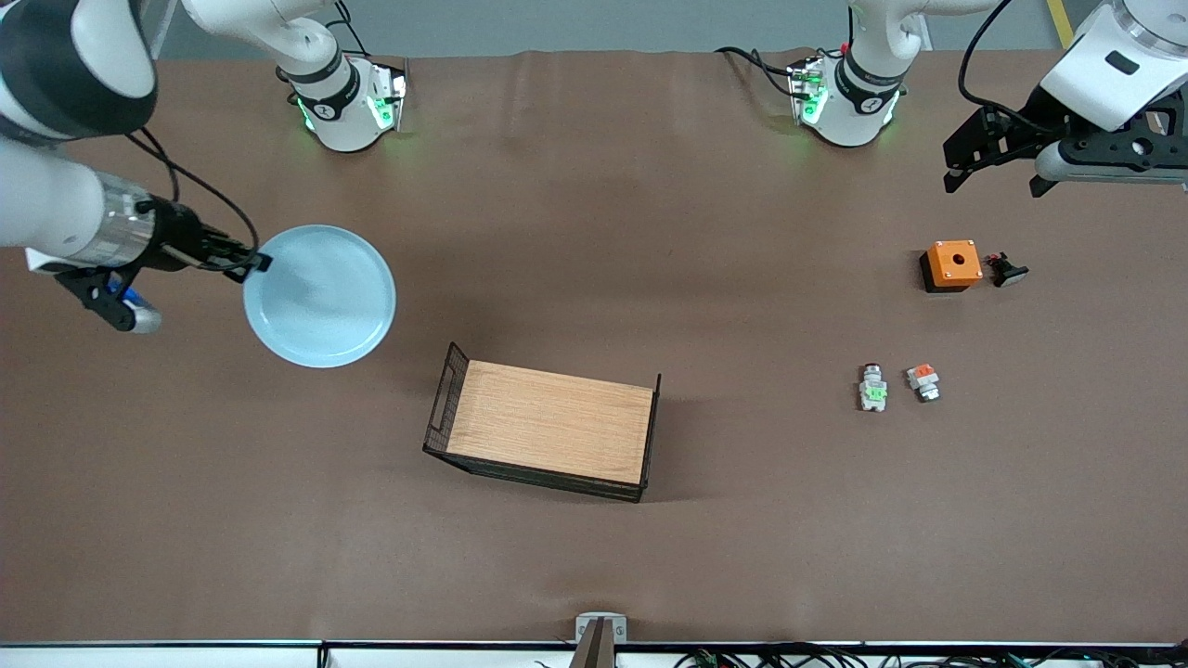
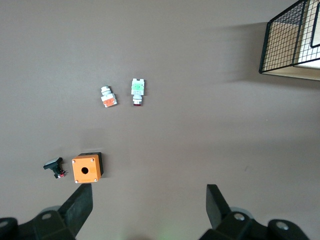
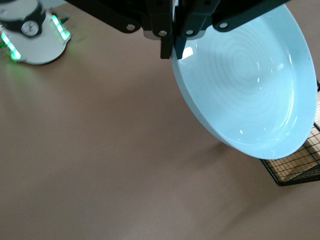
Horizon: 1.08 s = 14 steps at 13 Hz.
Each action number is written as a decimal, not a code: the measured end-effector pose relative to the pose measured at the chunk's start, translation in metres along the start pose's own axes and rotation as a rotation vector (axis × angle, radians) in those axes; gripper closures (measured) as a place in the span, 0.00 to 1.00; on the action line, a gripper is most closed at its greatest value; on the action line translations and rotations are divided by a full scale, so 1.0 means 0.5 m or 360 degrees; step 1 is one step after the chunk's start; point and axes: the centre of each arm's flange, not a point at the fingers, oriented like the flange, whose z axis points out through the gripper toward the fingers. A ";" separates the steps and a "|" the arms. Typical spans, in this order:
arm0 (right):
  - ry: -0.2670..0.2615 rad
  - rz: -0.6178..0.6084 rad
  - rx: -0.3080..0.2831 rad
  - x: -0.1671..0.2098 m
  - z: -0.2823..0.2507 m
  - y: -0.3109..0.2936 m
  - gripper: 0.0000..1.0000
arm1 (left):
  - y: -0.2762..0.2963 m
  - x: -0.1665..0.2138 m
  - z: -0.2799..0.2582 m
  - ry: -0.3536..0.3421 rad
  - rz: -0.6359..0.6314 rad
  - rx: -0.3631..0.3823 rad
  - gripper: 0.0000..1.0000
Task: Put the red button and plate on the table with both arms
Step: 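Carry the blue plate off the tray with the right gripper, then lower the plate onto the table and open the right gripper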
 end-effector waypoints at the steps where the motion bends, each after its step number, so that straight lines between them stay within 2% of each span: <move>1: 0.0005 -0.0081 0.0017 0.031 0.009 0.043 0.97 | 0.000 0.000 0.000 0.0000 0.0000 0.0000 0.00; 4: 0.0051 -0.0359 0.0064 0.112 0.055 0.168 0.97 | 0.002 0.000 0.000 0.0000 0.0002 0.0000 0.00; 7: 0.0159 -0.0638 0.0075 0.162 0.113 0.243 0.97 | 0.001 0.000 0.000 0.0002 0.0002 0.0000 0.00; 11: 0.0331 -0.0888 0.0017 0.216 0.201 0.315 0.97 | 0.001 0.000 -0.001 0.0002 0.0001 0.0000 0.00; 14: 0.0386 -0.1023 -0.0057 0.248 0.256 0.355 0.97 | 0.001 0.000 -0.001 0.0002 -0.0001 0.0000 0.00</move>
